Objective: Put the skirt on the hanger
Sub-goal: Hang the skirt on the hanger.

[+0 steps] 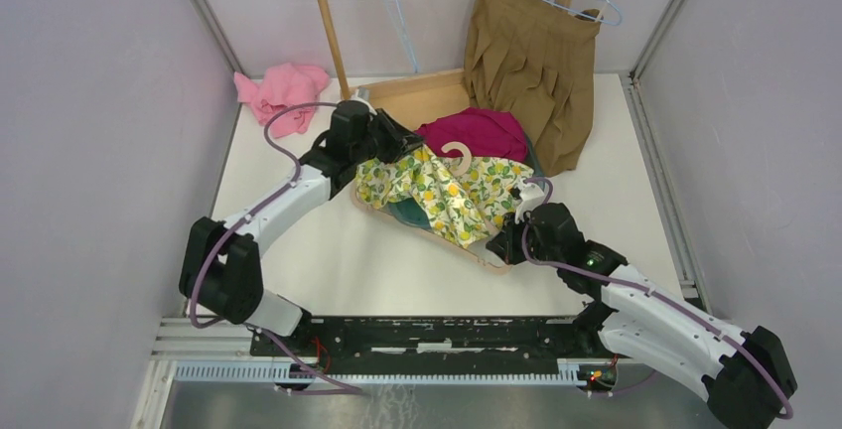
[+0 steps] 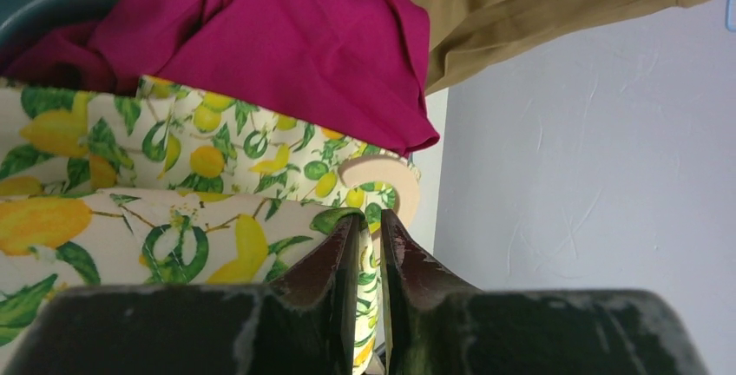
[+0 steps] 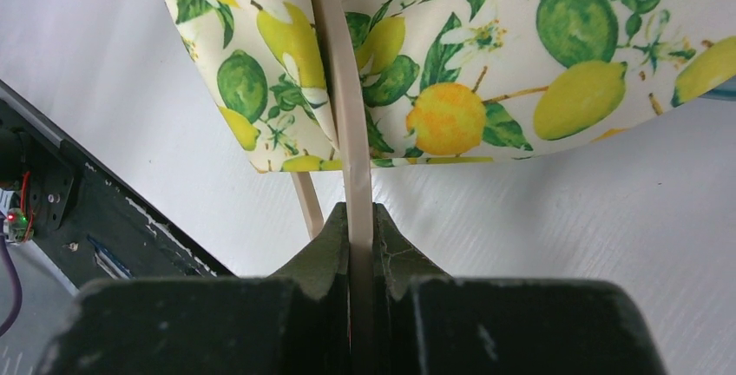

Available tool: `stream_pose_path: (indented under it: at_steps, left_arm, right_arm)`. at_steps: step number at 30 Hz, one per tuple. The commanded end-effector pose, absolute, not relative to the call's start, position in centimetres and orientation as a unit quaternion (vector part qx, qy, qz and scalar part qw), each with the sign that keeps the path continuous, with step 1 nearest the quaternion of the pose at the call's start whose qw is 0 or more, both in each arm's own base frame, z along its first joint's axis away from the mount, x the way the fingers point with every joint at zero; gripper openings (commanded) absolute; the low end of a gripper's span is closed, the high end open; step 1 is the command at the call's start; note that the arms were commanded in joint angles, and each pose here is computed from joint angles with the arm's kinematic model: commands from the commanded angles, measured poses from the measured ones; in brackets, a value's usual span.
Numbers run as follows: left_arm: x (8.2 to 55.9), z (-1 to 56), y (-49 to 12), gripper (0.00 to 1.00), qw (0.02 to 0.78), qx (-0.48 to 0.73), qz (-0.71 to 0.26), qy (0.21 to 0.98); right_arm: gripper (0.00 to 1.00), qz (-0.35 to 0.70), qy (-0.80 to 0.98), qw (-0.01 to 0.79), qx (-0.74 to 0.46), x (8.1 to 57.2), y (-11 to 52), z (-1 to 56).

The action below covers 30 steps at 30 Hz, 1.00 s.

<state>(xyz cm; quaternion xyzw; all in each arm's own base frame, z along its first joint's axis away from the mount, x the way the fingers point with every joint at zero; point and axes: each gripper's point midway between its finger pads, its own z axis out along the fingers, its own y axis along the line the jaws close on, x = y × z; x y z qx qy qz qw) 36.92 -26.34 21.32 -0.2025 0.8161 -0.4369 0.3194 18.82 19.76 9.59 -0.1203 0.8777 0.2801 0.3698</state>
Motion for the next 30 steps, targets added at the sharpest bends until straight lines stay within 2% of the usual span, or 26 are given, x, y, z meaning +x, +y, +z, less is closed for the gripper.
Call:
stream_pose_path:
  at_steps: [1, 11, 14, 16, 17, 20, 24, 25, 26, 28, 30]
  left_arm:
    - [39.6, 25.5, -26.8, 0.21, 0.371, -0.164, -0.457, 0.792]
    - [42.1, 24.6, -27.9, 0.21, 0.364, -0.163, -0.454, 0.797]
    - [41.7, 24.6, -28.4, 0.18, 0.353, -0.149, -0.464, 0.799]
    - [40.5, 25.9, -28.8, 0.21, 0.354, -0.120, -0.473, 0.798]
    - [39.4, 26.8, -29.1, 0.26, 0.358, -0.100, -0.473, 0.799]
    - [35.8, 28.2, -29.5, 0.54, 0.368, -0.054, -0.451, 0.811]
    - [31.9, 29.3, -27.3, 0.78, 0.409, -0.049, -0.398, 0.820]
    - [31.1, 29.8, -26.6, 0.96, 0.423, -0.050, -0.389, 0.817]
    - [30.3, 30.3, -25.8, 1.00, 0.437, -0.053, -0.379, 0.814]
    - [28.9, 31.2, -24.7, 0.99, 0.448, -0.055, -0.378, 0.808]
    - [27.4, 31.3, -24.9, 0.99, 0.426, -0.061, -0.404, 0.807]
  right_arm:
    - [0.01, 0.215, 0.902, 0.356, -0.111, 18.9, 17.5, 8.1]
    - [0.01, 0.204, 0.905, 0.356, -0.112, 19.3, 17.3, 7.8]
    - [0.01, 0.200, 0.907, 0.354, -0.110, 19.3, 17.3, 7.7]
    - [0.01, 0.200, 0.907, 0.353, -0.111, 19.3, 17.3, 7.7]
    - [0.01, 0.200, 0.907, 0.354, -0.111, 19.3, 17.3, 7.7]
    - [0.01, 0.201, 0.906, 0.354, -0.111, 19.4, 17.3, 7.8]
    - [0.01, 0.206, 0.906, 0.352, -0.114, 19.4, 17.6, 8.0]
    - [0.01, 0.207, 0.906, 0.351, -0.114, 19.4, 17.7, 8.0]
    - [0.01, 0.208, 0.906, 0.351, -0.115, 19.4, 17.7, 8.0]
    - [0.01, 0.211, 0.906, 0.349, -0.115, 19.2, 17.8, 8.0]
    - [0.01, 0.211, 0.906, 0.348, -0.115, 19.2, 17.8, 7.9]
